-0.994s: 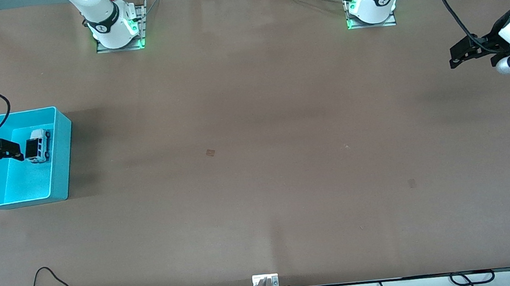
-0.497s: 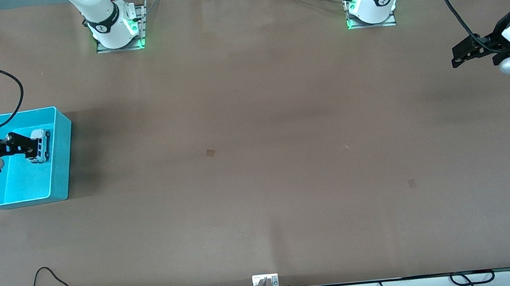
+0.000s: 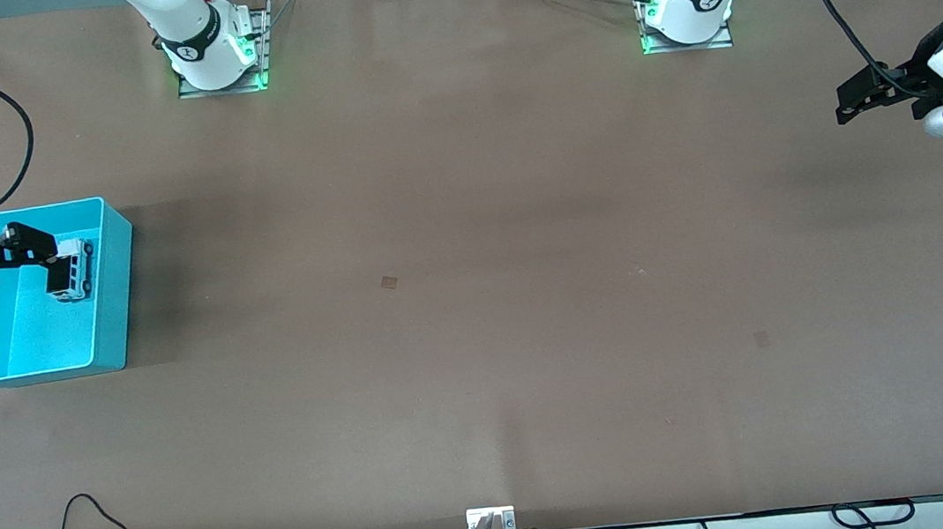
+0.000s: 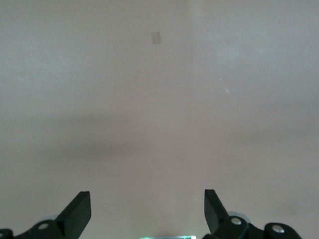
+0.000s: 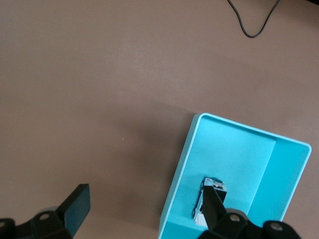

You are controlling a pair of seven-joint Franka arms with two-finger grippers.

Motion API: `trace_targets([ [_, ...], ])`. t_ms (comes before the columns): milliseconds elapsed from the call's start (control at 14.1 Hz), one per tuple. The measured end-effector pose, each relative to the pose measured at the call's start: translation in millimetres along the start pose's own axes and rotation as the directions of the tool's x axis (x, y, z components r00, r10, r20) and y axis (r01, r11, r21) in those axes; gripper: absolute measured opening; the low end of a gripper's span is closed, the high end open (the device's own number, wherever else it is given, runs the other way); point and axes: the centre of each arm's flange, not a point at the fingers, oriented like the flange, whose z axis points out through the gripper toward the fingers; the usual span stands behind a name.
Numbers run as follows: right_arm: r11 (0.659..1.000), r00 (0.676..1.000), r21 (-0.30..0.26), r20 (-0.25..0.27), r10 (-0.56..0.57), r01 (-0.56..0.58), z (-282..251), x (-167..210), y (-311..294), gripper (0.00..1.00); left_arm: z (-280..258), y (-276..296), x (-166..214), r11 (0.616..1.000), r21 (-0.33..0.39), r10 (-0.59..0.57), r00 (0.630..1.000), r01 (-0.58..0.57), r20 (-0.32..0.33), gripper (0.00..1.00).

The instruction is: Wind and store white jeep toy

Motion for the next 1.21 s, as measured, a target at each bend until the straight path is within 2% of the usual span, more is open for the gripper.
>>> trace_targets([
  [213, 0.999, 0.999, 0.007, 0.015, 0.050, -0.050, -16, -2, -4, 1.00, 0, 1, -2, 1.000, 0.000, 0.002, 1.000, -0.002, 0.013, 1.00],
  [710, 0.994, 0.994, 0.010, -0.006, 0.113, -0.113, -59, -19, -26, 1.00, -1, 1, -1, 1.000, 0.002, 0.003, 1.000, -0.003, 0.003, 1.00],
  [1206, 0.994, 0.993, 0.016, -0.035, 0.113, -0.112, -85, -20, -35, 1.00, -2, 1, 0, 1.000, 0.002, 0.002, 1.000, -0.002, -0.003, 1.00],
])
